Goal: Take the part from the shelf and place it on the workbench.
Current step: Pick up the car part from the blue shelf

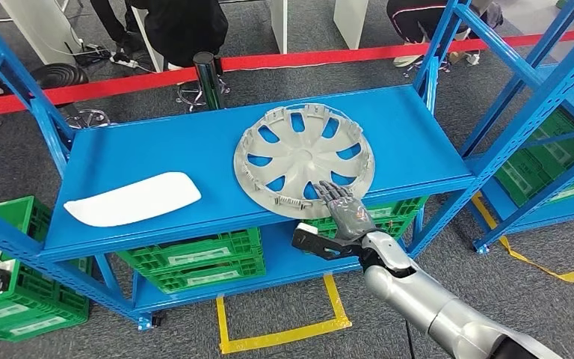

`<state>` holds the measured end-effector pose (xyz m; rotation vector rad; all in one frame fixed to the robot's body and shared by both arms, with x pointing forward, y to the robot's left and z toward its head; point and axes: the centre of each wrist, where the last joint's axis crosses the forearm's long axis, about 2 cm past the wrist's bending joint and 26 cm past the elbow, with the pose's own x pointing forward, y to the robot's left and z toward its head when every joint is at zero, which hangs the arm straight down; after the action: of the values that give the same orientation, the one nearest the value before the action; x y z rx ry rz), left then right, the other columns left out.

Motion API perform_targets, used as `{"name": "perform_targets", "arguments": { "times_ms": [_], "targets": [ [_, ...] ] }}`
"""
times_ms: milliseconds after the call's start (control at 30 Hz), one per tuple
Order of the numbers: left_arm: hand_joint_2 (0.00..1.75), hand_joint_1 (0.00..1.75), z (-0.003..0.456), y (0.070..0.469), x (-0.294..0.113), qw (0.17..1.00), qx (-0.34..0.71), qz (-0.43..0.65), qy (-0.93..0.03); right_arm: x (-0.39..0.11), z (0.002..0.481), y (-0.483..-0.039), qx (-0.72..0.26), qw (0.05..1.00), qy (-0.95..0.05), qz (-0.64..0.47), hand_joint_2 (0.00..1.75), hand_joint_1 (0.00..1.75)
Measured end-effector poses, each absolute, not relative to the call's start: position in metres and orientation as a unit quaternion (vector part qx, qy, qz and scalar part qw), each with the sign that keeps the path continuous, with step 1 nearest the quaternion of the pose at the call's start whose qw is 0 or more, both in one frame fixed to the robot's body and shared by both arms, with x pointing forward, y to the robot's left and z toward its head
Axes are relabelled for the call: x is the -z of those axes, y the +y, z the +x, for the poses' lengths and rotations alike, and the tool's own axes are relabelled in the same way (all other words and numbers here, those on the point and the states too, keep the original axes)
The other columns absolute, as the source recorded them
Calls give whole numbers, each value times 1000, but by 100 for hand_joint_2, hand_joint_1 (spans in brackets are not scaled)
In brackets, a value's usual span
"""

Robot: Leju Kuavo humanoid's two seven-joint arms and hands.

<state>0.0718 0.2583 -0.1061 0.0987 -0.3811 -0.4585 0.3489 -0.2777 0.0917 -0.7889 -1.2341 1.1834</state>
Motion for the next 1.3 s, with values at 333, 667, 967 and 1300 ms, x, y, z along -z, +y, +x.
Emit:
{"name": "perform_targets", "arguments": {
  "times_ms": [333,667,967,1300],
  "targets": [
    [0,0,72,258,106,957,221,49,-184,-91,347,-282,-510,591,-524,-340,175,0],
    [0,0,72,259,106,957,213,52,-188,-90,343,-296,-506,606,-502,-353,175,0],
    [0,0,72,259,106,957,210,54,-191,-93,343,-327,-504,618,-462,-387,175,175],
    [0,0,71,259,106,958,201,60,-195,-94,338,-360,-463,658,-441,-399,175,175]
  ]
}}
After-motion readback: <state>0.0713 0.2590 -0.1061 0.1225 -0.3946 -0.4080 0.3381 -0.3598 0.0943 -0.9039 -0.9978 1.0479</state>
